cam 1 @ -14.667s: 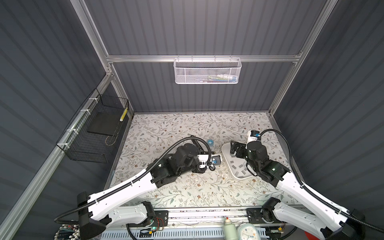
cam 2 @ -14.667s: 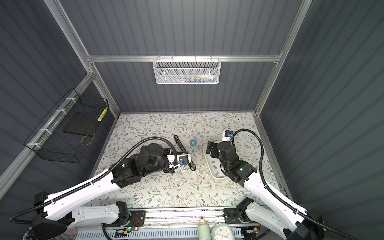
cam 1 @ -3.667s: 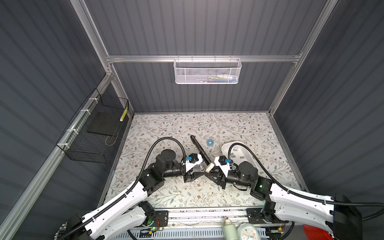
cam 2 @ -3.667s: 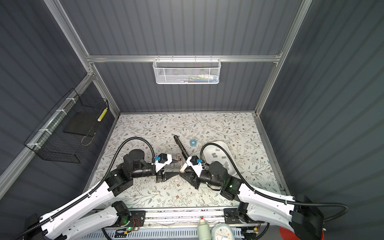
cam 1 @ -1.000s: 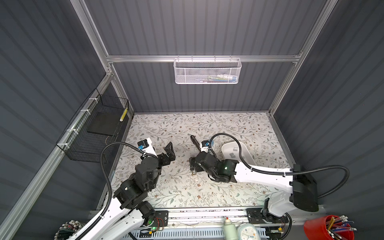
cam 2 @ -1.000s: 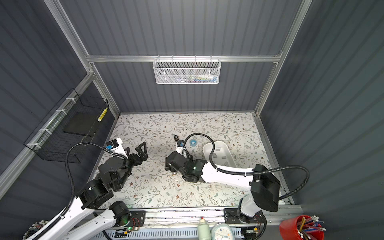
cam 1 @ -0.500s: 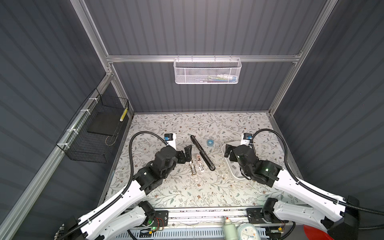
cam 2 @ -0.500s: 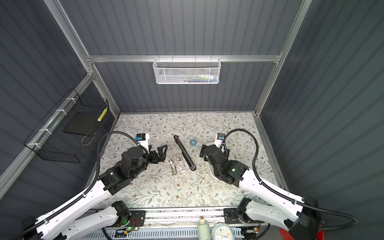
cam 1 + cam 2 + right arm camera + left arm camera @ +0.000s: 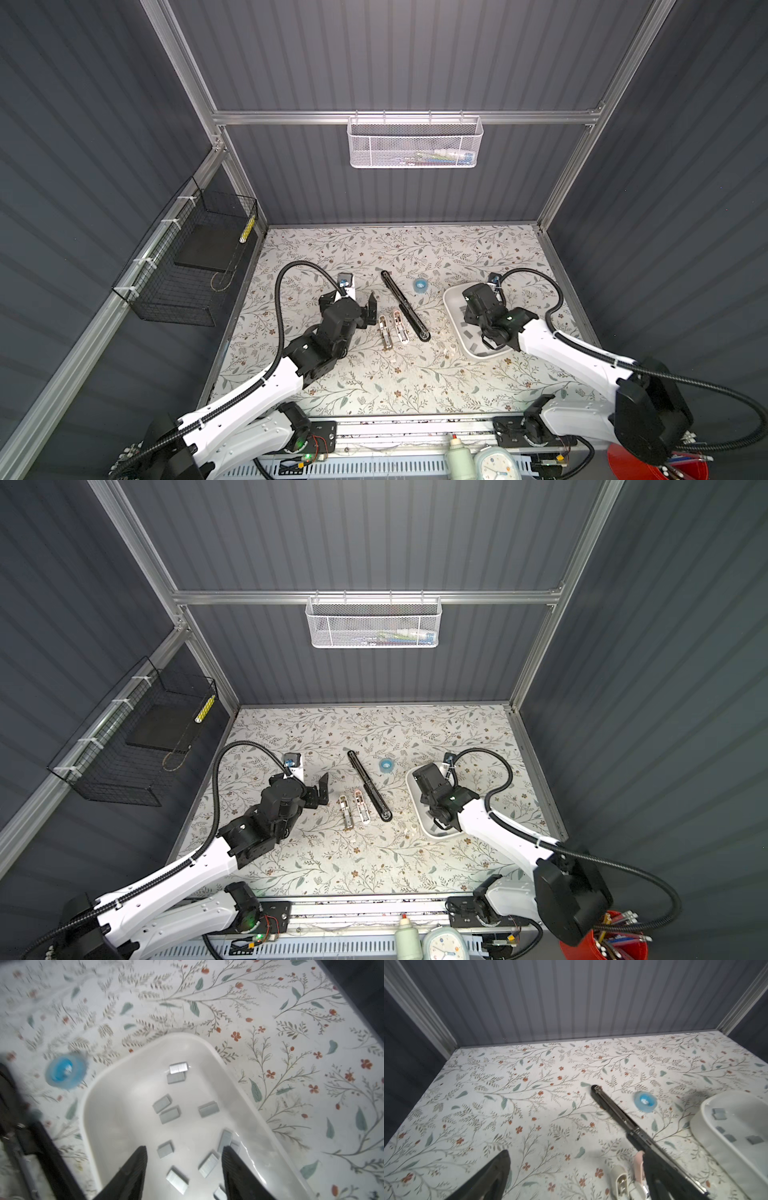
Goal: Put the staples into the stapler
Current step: 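Move the right gripper over the white tray of grey staples, then lower the right gripper into the tray toward a staple strip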
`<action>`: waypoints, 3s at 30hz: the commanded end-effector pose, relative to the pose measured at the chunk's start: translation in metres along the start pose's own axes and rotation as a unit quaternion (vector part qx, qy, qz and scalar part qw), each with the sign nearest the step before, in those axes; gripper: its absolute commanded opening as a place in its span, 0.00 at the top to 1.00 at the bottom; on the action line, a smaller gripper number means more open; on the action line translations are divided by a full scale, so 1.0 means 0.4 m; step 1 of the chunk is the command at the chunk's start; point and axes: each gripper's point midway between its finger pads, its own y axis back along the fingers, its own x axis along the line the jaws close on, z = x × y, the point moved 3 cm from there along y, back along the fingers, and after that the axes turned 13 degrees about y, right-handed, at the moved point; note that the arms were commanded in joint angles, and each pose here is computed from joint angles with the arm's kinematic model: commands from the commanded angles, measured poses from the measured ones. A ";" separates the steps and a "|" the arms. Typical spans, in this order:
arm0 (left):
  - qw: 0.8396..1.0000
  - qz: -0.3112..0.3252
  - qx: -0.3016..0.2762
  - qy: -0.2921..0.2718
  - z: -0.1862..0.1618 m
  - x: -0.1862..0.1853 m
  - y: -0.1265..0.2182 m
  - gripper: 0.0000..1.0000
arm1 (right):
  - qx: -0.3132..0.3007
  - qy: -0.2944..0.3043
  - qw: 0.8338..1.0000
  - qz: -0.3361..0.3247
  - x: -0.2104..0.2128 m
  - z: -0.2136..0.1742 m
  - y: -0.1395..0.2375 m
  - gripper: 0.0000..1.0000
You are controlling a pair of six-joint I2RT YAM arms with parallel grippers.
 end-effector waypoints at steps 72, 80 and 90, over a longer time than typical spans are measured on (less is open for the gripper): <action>0.993 0.018 0.054 0.105 -0.178 0.158 0.094 0.00 | 0.029 -0.014 0.998 0.059 0.127 0.046 -0.067 0.51; 0.993 0.030 0.054 0.100 -0.178 0.160 0.086 0.00 | 0.053 -0.013 0.998 0.018 0.116 0.034 -0.150 0.52; 0.993 0.032 0.042 0.109 -0.171 0.171 0.095 0.00 | 0.053 -0.041 0.996 0.065 0.127 0.025 -0.164 0.48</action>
